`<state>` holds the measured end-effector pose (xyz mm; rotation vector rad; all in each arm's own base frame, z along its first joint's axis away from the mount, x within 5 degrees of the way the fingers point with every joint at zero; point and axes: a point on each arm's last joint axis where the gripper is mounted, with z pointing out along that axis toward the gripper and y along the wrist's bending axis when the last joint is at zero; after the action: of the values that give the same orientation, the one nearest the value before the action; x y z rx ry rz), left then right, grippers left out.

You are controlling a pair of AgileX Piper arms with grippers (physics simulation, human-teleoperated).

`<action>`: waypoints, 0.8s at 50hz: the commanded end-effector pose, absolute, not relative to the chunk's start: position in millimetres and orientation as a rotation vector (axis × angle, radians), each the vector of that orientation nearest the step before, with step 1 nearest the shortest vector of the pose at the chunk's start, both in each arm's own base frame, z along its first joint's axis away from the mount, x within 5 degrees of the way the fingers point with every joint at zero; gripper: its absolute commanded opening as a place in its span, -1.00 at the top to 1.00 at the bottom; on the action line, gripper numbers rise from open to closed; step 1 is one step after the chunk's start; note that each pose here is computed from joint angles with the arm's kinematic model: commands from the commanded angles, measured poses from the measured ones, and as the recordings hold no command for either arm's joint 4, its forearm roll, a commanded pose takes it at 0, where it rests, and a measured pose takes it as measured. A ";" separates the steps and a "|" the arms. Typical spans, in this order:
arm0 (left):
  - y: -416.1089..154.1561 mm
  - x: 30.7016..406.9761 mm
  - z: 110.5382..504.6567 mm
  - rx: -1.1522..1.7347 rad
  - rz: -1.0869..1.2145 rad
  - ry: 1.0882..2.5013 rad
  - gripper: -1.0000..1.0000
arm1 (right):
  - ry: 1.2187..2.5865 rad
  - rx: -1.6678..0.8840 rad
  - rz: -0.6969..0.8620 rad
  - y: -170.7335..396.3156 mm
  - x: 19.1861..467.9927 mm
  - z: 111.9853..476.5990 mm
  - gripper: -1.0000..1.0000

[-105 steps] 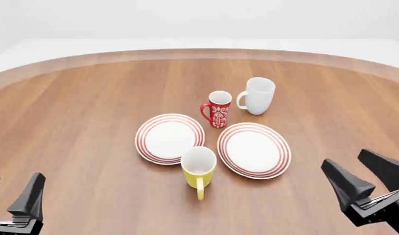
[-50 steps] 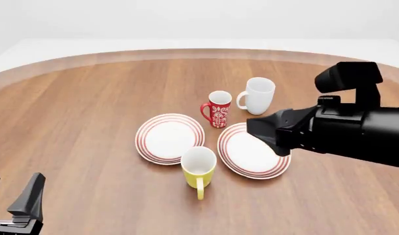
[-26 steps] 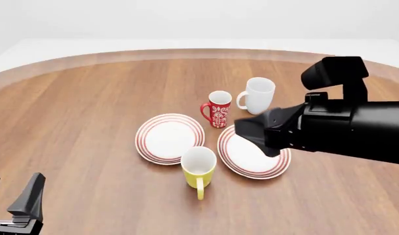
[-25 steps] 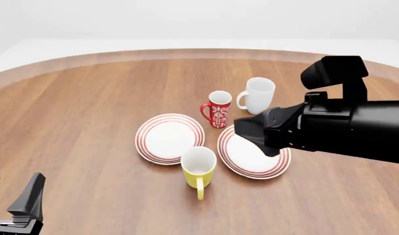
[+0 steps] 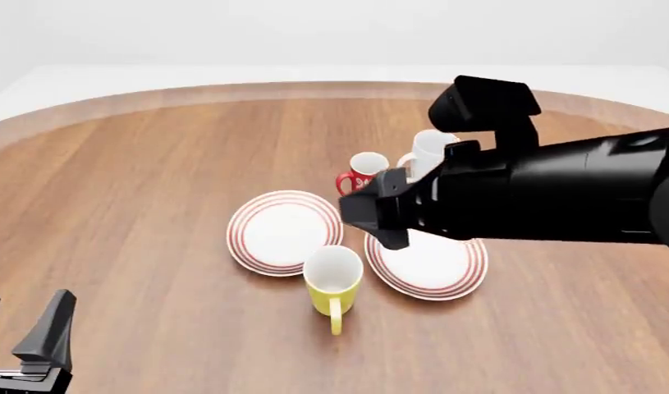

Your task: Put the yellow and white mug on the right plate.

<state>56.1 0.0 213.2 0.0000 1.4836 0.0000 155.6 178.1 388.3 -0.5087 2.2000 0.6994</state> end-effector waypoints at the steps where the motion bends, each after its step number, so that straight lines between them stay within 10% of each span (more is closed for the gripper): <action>1: 0.0 56.1 213.2 0.000 0.000 1.484 -1.00 | 2.242 -0.518 0.742 202.7 158.0 382.9 -1.00; 40: 0.0 56.1 213.2 0.000 0.000 1.484 -1.00 | 2.377 -0.364 0.792 229.8 169.8 323.3 -1.00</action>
<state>56.1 0.0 213.2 0.0000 1.4836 0.0000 164.4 228.3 334.0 -0.4062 2.3510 0.7980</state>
